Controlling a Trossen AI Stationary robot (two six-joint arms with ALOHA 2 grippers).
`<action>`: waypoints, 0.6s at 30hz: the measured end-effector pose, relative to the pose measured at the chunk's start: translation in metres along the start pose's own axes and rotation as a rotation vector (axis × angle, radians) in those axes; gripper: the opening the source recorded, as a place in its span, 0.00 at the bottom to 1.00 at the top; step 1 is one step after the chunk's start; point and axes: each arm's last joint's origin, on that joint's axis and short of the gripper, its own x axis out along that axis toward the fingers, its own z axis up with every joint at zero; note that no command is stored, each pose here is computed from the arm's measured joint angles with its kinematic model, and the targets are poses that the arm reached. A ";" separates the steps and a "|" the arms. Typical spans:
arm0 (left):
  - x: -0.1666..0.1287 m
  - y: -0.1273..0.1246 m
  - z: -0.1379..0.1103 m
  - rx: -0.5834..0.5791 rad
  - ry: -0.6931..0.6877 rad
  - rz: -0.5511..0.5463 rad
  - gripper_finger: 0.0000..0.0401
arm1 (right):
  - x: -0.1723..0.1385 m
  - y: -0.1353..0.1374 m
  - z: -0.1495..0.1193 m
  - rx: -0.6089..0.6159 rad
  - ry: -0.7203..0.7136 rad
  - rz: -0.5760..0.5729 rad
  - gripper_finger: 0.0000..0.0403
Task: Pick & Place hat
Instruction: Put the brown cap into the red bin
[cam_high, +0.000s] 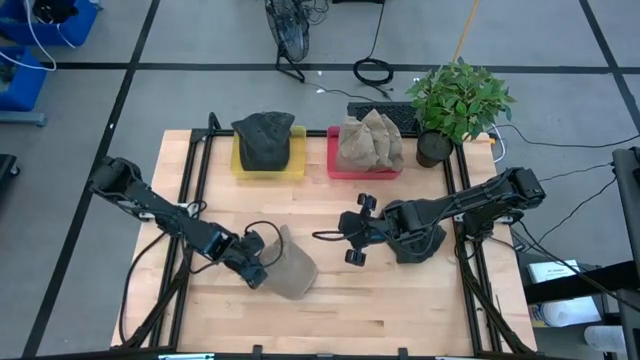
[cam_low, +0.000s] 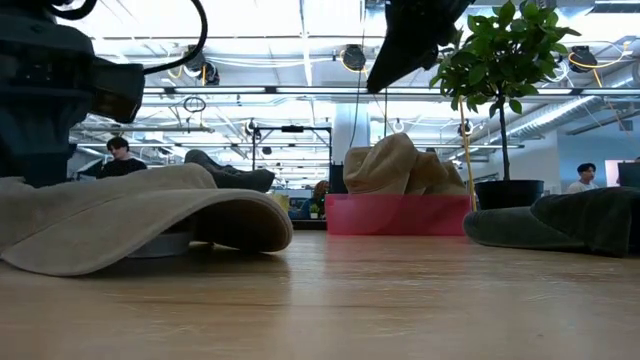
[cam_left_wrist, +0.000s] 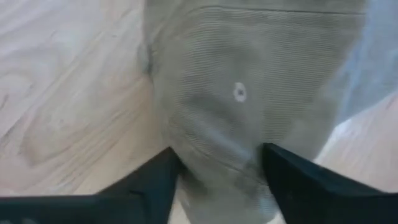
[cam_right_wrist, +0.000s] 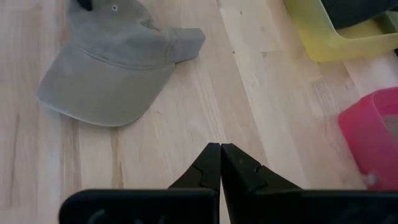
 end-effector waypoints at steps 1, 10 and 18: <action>0.000 -0.001 0.000 0.010 -0.003 -0.008 0.51 | 0.000 0.000 0.000 0.002 -0.004 0.001 0.00; -0.014 -0.013 0.006 0.102 0.005 -0.054 0.04 | -0.001 0.004 0.013 0.042 -0.129 0.043 0.00; -0.062 -0.031 0.017 0.236 0.080 0.052 0.02 | -0.002 0.006 0.020 0.106 -0.207 0.049 0.08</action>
